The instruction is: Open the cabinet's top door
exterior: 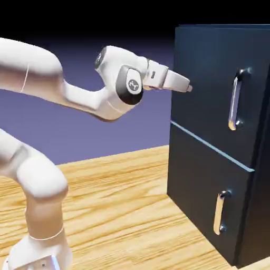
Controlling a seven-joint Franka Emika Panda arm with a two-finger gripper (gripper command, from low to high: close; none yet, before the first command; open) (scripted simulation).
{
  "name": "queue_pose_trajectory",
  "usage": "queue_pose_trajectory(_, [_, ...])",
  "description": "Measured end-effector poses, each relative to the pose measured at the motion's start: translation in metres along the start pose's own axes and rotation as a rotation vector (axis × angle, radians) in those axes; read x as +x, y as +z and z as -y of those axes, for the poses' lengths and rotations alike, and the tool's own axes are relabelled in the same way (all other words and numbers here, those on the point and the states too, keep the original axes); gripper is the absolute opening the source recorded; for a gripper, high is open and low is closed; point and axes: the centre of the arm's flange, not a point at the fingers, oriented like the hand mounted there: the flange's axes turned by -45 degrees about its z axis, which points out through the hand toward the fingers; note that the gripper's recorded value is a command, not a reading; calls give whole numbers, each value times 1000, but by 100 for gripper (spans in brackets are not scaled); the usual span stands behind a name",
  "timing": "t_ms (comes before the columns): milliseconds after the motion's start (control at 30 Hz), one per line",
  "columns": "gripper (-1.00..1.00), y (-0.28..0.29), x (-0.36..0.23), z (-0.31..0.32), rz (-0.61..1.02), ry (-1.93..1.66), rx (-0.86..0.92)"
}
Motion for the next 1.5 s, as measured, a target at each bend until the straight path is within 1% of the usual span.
queue_pose_trajectory(400, [0, -28, 17, -44, -177, 10, 1])
queue_pose_trajectory(800, [0, -31, -1, -108, -289, 36, -3])
queue_pose_trajectory(1300, [0, 3, -70, -200, -321, 78, -19])
queue_pose_trajectory(1333, [0, 3, -70, -200, -321, 78, -19])
queue_pose_trajectory(1467, [0, 43, -57, -202, -321, 79, -19])
queue_pose_trajectory(1500, [-100, 51, -54, -201, -321, 78, -19])
